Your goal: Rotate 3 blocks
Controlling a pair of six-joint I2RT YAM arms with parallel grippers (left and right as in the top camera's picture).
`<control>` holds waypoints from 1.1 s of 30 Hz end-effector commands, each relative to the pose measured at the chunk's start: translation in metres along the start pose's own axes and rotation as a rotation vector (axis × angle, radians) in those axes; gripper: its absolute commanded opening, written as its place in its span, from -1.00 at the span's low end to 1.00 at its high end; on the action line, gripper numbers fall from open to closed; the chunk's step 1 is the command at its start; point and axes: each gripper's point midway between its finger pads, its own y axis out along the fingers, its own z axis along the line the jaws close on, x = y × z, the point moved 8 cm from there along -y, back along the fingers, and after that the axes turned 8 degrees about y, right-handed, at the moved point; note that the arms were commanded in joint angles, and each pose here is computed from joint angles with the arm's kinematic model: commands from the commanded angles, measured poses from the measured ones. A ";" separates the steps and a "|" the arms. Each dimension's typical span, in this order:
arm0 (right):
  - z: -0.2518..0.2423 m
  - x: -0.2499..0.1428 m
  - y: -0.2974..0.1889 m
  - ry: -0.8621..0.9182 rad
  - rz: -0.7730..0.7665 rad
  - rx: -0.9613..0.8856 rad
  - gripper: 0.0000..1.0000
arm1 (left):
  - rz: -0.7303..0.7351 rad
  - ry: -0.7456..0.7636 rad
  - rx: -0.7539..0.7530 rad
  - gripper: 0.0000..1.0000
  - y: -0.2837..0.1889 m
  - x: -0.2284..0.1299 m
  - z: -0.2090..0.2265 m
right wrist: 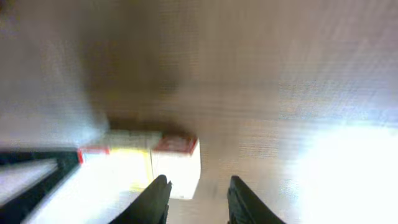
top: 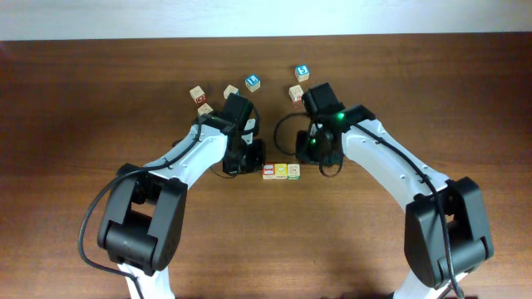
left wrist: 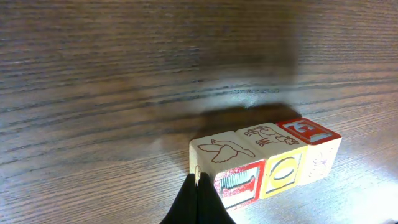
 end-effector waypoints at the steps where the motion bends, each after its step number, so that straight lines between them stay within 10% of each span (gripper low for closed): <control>1: -0.008 -0.026 0.010 0.061 0.139 -0.015 -0.36 | 0.010 0.016 0.005 -1.00 0.003 -0.002 0.001; 33: -0.003 -0.037 0.041 0.053 0.024 -0.043 -0.37 | 0.011 0.016 0.005 -1.00 0.003 -0.002 0.001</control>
